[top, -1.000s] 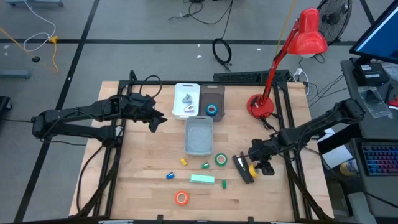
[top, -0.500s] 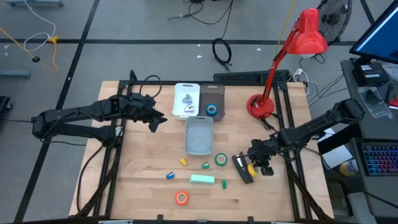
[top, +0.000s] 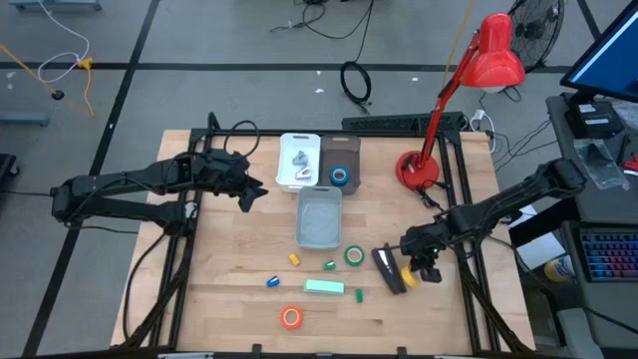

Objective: Pick and place Stapler, Stapler remover, tape
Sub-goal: Put the yellow tape into the black bin

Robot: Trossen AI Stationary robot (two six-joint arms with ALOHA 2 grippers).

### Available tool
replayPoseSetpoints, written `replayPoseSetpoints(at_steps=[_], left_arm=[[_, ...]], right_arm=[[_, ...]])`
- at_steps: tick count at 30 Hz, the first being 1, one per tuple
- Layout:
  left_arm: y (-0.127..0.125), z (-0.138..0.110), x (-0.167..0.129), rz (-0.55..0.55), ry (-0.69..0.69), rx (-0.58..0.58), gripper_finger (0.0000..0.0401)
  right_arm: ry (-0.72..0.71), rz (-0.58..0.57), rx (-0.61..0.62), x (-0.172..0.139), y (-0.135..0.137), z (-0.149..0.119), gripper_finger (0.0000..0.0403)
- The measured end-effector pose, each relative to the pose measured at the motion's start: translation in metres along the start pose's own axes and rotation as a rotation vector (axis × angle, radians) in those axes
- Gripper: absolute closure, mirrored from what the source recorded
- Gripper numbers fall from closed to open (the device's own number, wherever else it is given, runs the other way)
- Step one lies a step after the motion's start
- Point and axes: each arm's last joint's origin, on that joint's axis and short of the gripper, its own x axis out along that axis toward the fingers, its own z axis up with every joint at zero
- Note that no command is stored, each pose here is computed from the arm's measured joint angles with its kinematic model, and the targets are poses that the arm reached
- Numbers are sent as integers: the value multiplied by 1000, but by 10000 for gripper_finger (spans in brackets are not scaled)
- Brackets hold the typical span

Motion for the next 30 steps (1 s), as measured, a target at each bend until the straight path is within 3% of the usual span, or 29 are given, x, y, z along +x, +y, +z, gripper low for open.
replayPoseSetpoints(at_steps=[10,18,24,30], left_arm=[[0,0,0,0,0,24,210],[1,0,0,22,-12,37,210],[1,0,0,23,-12,47,210],[1,0,0,23,-12,51,210]], right_arm=[[-75,242,136,-29,16,1,378],[-416,389,120,-57,26,23,376],[-736,331,82,-76,20,43,375],[-1046,128,48,-94,7,58,376]])
